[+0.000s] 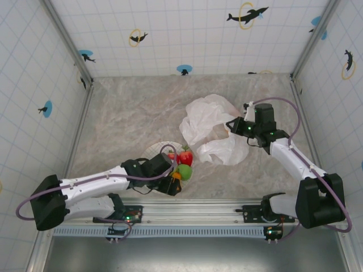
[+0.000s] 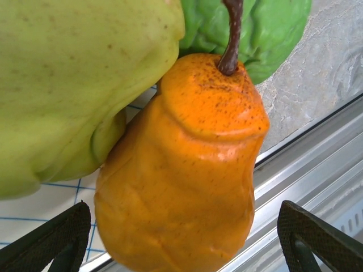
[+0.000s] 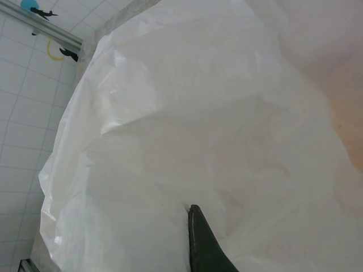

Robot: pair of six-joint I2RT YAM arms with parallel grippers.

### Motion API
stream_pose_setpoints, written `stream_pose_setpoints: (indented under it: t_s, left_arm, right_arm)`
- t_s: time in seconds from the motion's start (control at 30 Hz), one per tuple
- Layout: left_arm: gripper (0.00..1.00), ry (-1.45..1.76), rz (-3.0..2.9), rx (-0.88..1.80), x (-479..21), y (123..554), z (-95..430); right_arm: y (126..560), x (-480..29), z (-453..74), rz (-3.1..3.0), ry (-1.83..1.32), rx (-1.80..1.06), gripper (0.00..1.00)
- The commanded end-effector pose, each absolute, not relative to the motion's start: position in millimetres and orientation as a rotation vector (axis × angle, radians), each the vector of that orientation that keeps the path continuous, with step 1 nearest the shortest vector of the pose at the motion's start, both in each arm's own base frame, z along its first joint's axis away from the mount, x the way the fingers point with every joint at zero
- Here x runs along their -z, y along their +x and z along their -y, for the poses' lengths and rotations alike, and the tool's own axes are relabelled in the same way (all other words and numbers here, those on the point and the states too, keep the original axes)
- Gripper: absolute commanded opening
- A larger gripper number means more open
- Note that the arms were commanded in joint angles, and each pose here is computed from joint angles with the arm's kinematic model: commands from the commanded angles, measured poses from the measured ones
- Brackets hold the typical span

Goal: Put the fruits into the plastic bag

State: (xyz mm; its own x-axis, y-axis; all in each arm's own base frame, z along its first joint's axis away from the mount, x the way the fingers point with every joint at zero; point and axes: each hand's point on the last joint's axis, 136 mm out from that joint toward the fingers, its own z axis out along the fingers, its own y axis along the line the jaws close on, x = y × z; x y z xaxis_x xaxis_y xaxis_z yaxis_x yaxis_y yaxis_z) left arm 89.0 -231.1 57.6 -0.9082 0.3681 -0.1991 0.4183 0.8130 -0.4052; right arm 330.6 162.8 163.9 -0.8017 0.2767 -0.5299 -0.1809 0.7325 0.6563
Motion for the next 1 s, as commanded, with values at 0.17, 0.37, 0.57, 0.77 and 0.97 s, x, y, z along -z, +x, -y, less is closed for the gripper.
stream_pose_setpoints:
  t_s: [0.17,0.37,0.57,0.77,0.97]
  left_arm:
    - [0.82,0.587,-2.879,0.639,-46,95,232]
    - [0.73,0.583,-2.888,0.629,-41,94,229]
    - [0.61,0.593,-2.894,0.600,-41,93,223]
    - [0.56,0.663,-2.860,0.594,-62,90,217]
    - [0.54,0.792,-2.626,0.827,-135,96,246]
  right_arm:
    - [333,-173,-161,-2.283,0.056,-0.952,0.00]
    - [332,-174,-161,-2.283,0.055,-0.949,0.00]
    - [333,-174,-161,-2.281,0.057,-0.953,0.00]
    - [335,-176,-162,-2.279,0.054,-0.956,0.00]
    - [336,-181,-163,-2.277,0.045,-0.956,0.00]
